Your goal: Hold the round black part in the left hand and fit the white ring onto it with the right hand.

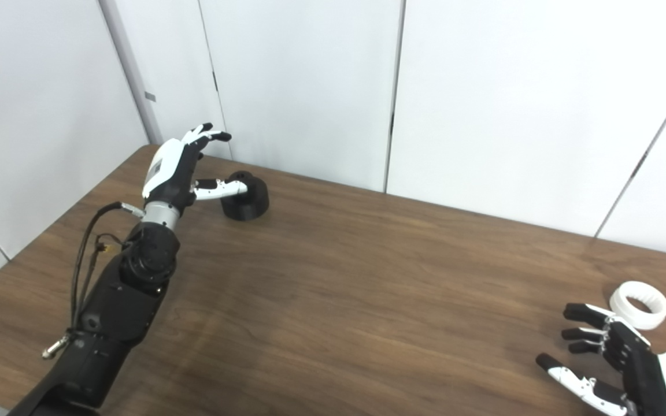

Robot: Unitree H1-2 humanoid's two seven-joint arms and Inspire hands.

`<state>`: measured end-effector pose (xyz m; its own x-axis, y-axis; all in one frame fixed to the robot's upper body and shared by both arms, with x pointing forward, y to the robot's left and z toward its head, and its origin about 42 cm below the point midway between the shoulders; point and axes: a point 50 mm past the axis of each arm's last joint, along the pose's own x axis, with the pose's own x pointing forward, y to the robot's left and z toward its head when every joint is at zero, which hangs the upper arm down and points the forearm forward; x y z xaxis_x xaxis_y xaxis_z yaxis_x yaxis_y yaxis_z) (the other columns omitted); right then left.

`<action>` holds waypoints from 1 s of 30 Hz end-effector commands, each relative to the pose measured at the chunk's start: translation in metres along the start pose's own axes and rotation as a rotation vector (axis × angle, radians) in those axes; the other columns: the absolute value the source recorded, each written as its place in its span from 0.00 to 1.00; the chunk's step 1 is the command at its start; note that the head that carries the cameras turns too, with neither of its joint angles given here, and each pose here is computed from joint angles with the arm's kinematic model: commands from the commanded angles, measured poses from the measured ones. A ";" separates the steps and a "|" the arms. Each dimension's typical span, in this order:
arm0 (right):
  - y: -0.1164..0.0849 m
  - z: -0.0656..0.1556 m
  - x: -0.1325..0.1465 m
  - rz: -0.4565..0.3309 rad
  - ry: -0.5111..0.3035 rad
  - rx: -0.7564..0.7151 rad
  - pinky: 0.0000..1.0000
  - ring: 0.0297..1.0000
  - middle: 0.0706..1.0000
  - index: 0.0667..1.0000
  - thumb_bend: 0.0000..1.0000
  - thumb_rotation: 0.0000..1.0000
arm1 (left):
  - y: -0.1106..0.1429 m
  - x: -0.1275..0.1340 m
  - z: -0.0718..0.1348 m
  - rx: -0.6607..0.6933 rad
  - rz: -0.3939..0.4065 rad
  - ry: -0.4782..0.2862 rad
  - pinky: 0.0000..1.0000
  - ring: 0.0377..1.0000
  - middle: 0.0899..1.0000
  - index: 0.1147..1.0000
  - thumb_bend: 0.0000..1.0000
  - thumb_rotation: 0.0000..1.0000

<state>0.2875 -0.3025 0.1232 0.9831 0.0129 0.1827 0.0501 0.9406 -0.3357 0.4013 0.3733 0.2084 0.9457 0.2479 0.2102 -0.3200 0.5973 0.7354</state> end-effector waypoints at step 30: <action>-0.013 0.029 0.007 -0.023 -0.094 -0.036 0.53 0.58 0.67 0.65 0.66 0.00 | 0.007 0.050 0.012 0.218 -0.101 0.051 0.92 1.00 1.00 0.82 1.00 0.47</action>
<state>0.2836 -0.3021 0.1369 0.9778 0.0166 0.2089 0.0591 0.9347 -0.3505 0.4318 0.3704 0.1903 0.9738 0.2264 -0.0186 -0.0995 0.4987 0.8610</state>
